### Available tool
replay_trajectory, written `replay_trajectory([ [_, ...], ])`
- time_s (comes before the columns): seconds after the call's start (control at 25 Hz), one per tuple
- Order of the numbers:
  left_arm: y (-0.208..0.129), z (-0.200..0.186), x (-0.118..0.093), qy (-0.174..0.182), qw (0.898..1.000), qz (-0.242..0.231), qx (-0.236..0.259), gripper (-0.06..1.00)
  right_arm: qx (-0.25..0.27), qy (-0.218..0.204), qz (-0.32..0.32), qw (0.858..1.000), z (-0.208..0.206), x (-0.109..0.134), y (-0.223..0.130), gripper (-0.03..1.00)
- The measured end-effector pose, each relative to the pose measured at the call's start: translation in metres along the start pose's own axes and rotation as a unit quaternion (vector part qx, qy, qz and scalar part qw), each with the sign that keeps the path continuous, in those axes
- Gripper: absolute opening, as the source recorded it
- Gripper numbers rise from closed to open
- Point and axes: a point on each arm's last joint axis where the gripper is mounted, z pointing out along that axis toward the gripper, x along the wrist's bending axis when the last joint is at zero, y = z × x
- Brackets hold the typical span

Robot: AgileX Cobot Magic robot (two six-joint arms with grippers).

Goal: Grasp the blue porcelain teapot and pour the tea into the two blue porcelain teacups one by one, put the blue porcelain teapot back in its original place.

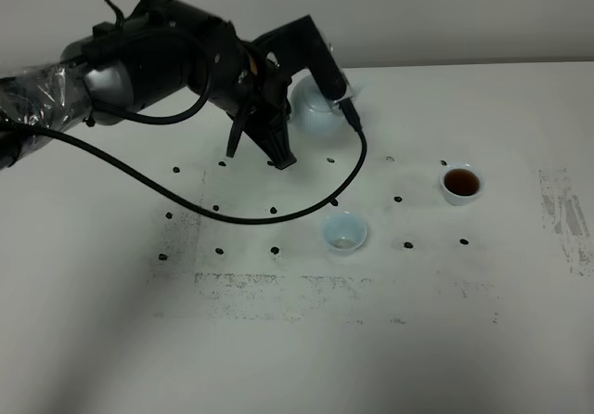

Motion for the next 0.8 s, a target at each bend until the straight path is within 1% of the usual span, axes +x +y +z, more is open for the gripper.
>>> replay_trajectory([
  [0.12, -0.015, 0.001, -0.009, 0.002, 0.999, 0.036, 0.025, 0.07, 0.000, 0.000, 0.000, 1.000, 0.000, 0.000, 0.000, 0.45],
  [0.32, -0.027, 0.002, -0.012, -0.003, 0.998, 0.052, 0.044, 0.07, 0.000, 0.000, 0.000, 1.000, 0.000, 0.000, 0.000, 0.45],
  [0.4, -0.029, 0.003, -0.014, -0.008, 0.996, 0.072, 0.048, 0.07, 0.000, 0.000, 0.000, 1.000, 0.000, 0.000, 0.000, 0.45],
  [0.6, -0.032, 0.003, -0.018, -0.031, 0.988, 0.143, 0.057, 0.07, 0.000, 0.000, 0.000, 1.000, 0.000, 0.000, 0.000, 0.45],
  [0.8, -0.031, 0.004, -0.020, -0.045, 0.976, 0.209, 0.044, 0.07, 0.000, 0.000, 0.000, 1.000, 0.000, 0.000, 0.000, 0.45],
])
